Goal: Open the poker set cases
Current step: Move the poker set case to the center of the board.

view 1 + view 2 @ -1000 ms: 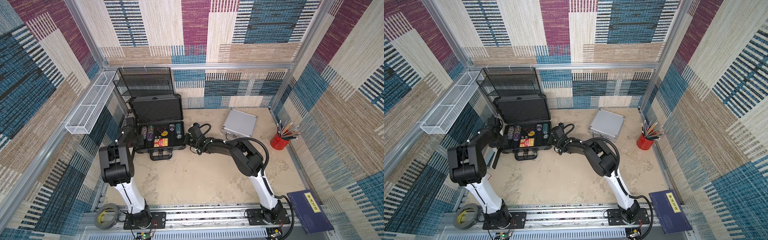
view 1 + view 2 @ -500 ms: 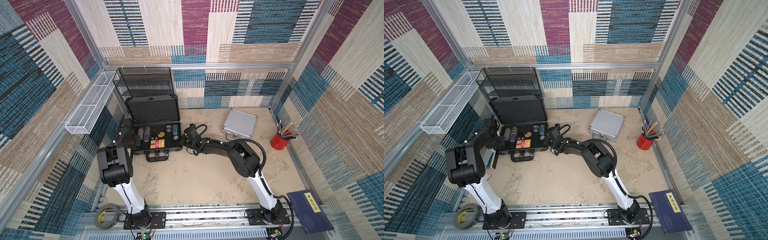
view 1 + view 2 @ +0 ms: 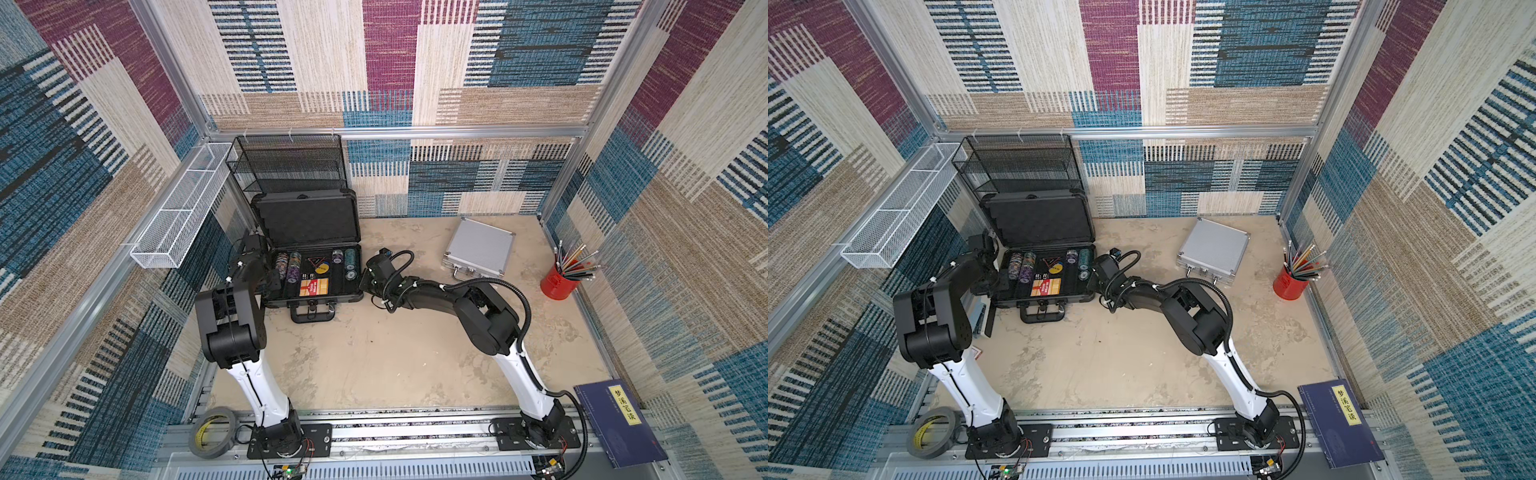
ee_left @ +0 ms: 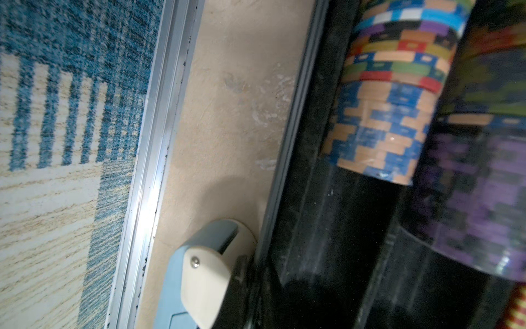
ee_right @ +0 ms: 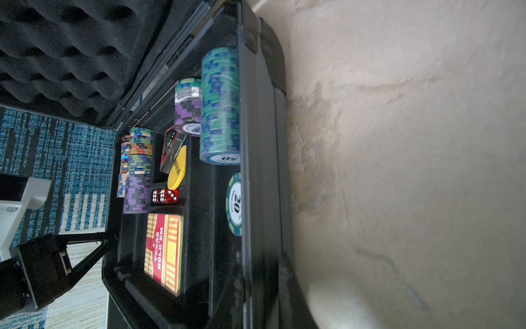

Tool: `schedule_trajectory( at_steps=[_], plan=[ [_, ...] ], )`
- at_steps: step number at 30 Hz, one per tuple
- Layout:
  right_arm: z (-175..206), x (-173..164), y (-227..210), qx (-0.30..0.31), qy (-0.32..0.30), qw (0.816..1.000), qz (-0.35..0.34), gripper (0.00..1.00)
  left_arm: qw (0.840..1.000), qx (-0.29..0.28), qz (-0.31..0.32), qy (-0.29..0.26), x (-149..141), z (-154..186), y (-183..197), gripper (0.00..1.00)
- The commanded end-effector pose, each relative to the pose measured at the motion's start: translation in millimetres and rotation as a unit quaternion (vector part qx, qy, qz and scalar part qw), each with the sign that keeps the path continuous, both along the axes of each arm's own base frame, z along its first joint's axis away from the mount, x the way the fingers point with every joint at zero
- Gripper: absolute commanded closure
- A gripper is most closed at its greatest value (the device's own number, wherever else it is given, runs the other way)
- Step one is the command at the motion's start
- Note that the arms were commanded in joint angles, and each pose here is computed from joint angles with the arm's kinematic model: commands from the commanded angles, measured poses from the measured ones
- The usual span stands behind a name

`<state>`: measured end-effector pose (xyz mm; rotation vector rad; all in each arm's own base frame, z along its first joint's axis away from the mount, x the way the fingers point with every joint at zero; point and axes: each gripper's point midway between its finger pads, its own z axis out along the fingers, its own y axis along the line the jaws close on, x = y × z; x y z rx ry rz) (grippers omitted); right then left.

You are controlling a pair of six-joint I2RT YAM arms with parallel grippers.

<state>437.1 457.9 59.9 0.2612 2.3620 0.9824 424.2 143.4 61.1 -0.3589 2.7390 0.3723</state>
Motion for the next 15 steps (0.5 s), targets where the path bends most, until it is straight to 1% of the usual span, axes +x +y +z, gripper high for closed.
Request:
schedule_trajectory(
  at_steps=[1, 5, 9, 13, 15],
  plan=[
    [18.1, -54.4, 54.9, 0.116, 0.087, 0.983, 0.112, 0.99, 0.991, -0.078, -0.008, -0.104, 46.9, 13.5, -27.1, 0.98],
    [20.2, -54.1, 53.8, 0.115, 0.084, 0.983, 0.111, 0.95, 0.991, -0.074, -0.01, -0.111, 47.5, 20.5, -28.7, 0.97],
    [21.6, -55.6, 50.4, 0.111, 0.081, 0.985, 0.109, 0.85, 0.99, -0.066, -0.01, -0.123, 46.5, 33.9, -28.5, 0.92],
    [29.6, -51.3, 41.6, 0.115, 0.068, 0.987, 0.091, 0.73, 0.989, -0.059, -0.01, -0.134, 45.3, 46.3, -27.9, 0.85],
    [29.0, -50.2, 36.6, 0.118, 0.068, 0.987, 0.085, 0.69, 0.989, -0.056, -0.012, -0.138, 46.2, 50.4, -27.8, 0.83]
  ],
)
